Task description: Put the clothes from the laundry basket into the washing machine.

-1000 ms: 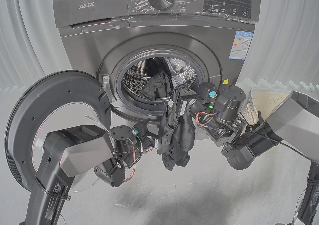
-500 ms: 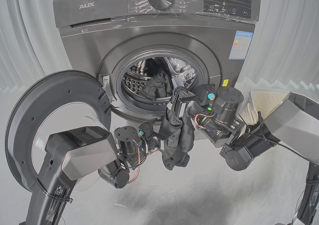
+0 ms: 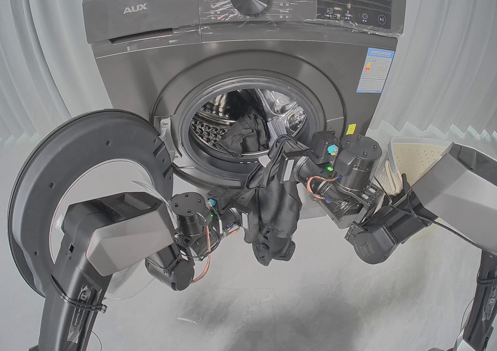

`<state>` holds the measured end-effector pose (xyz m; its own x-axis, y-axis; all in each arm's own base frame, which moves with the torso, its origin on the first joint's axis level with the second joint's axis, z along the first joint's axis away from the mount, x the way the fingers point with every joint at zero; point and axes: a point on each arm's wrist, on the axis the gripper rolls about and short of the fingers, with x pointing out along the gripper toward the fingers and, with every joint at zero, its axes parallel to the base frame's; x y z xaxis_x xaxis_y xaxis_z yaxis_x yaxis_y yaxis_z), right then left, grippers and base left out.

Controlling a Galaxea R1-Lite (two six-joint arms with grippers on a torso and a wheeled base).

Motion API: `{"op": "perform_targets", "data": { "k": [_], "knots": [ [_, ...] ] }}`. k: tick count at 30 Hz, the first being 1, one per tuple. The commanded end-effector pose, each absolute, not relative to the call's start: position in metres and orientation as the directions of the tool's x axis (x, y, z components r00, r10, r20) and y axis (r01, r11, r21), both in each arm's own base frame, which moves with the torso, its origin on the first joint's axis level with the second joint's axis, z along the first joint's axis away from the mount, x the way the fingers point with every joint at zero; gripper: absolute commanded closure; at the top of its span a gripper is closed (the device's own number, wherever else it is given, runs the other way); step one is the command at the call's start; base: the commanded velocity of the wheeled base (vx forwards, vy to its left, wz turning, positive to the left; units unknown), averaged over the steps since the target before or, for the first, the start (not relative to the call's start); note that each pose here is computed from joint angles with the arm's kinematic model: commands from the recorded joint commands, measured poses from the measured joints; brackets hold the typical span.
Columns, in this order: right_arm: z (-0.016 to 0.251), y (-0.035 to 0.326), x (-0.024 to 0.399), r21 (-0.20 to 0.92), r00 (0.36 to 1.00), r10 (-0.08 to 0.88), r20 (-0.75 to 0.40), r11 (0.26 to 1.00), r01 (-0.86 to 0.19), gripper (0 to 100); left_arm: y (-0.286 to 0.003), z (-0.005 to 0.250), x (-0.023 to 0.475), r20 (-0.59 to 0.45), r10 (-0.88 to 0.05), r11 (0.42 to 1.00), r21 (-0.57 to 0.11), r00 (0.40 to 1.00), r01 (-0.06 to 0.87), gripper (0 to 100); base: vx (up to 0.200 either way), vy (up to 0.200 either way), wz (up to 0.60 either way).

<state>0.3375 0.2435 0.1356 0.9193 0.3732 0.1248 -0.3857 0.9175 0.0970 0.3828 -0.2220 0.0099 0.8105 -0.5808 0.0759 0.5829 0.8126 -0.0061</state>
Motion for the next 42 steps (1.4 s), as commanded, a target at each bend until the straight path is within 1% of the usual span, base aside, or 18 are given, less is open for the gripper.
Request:
{"op": "perform_targets", "data": {
  "k": [1,2,4,6,8,10,12,17,20,22,23,25,28,30,33,38,39,42],
  "knots": [
    [0.134,0.233,0.343,0.096,0.928,0.353,0.122,0.926,-0.365,100,-0.207,0.038,0.377,0.107,-0.562,0.825,-0.001,0.820,0.565,100,0.000,0.000,0.00],
    [0.131,0.224,0.346,0.092,0.932,0.341,0.119,0.931,-0.353,100,-0.198,0.052,0.373,0.116,-0.556,0.829,0.001,0.823,0.560,100,0.000,0.000,0.00],
    [0.127,0.216,0.347,0.091,0.937,0.330,0.115,0.936,-0.341,100,-0.190,0.062,0.368,0.122,-0.551,0.832,0.004,0.826,0.555,100,0.000,0.000,0.00],
    [0.121,0.205,0.349,0.087,0.935,0.336,0.116,0.934,-0.347,100,-0.181,0.078,0.359,0.135,-0.545,0.836,0.006,0.827,0.549,100,0.000,0.000,0.00],
    [0.118,0.196,0.349,0.085,0.933,0.339,0.121,0.933,-0.350,100,-0.177,0.089,0.350,0.144,-0.553,0.829,0.005,0.820,0.559,100,0.000,0.000,0.00],
    [0.116,0.192,0.350,0.084,0.935,0.333,0.121,0.935,-0.344,100,-0.175,0.095,0.345,0.147,-0.572,0.816,0.007,0.807,0.578,100,0.000,0.000,0.00],
    [0.115,0.189,0.349,0.084,0.936,0.332,0.119,0.936,-0.343,100,-0.174,0.094,0.341,0.134,-0.584,0.808,0.009,0.800,0.589,100,0.000,0.000,0.00],
    [0.113,0.188,0.345,0.085,0.930,0.344,0.129,0.931,-0.356,100,-0.172,0.094,0.341,0.134,-0.585,0.808,0.010,0.800,0.590,100,0.000,0.000,0.00],
    [0.112,0.187,0.337,0.085,0.902,0.403,0.155,0.904,-0.419,100,-0.161,0.104,0.344,0.161,-0.565,0.821,0.016,0.809,0.571,100,0.000,0.000,0.00],
    [0.111,0.186,0.335,0.086,0.893,0.418,0.166,0.896,-0.435,100,-0.159,0.106,0.344,0.165,-0.564,0.822,0.017,0.809,0.569,100,0.000,0.000,0.00],
    [0.106,0.183,0.329,0.087,0.878,0.452,0.157,0.879,-0.468,100,-0.153,0.117,0.340,0.187,-0.565,0.820,0.021,0.804,0.572,100,0.000,0.000,0.00],
    [0.099,0.180,0.321,0.102,0.867,0.486,0.115,0.862,-0.497,100,-0.147,0.128,0.335,0.207,-0.562,0.821,0.021,0.801,0.571,100,0.000,0.000,0.00],
    [0.090,0.178,0.310,0.114,0.836,0.544,0.067,0.829,-0.548,100,-0.142,0.138,0.324,0.217,-0.560,0.821,0.013,0.799,0.571,100,0.000,0.000,0.00],
    [0.089,0.177,0.304,0.114,0.829,0.557,0.050,0.821,-0.559,100,-0.139,0.138,0.319,0.207,-0.562,0.820,0.011,0.801,0.573,100,0.000,0.000,0.00],
    [0.091,0.180,0.289,0.116,0.800,0.599,0.034,0.793,-0.598,100,-0.132,0.135,0.305,0.172,-0.580,0.809,0.008,0.796,0.588,100,0.000,0.000,0.00],
    [0.087,0.176,0.284,0.101,0.782,0.624,0.003,0.778,-0.621,100,-0.124,0.132,0.306,0.156,-0.568,0.819,0.006,0.808,0.574,100,0.000,0.000,0.00],
    [0.089,0.173,0.281,0.088,0.758,0.652,0.006,0.755,-0.650,100,-0.121,0.132,0.307,0.156,-0.559,0.825,0.009,0.815,0.564,100,0.000,0.000,0.00],
    [0.096,0.165,0.278,0.076,0.720,0.694,0.019,0.717,-0.693,100,-0.120,0.132,0.307,0.157,-0.556,0.826,0.001,0.816,0.563,100,0.000,0.000,0.00]
  ]
}}
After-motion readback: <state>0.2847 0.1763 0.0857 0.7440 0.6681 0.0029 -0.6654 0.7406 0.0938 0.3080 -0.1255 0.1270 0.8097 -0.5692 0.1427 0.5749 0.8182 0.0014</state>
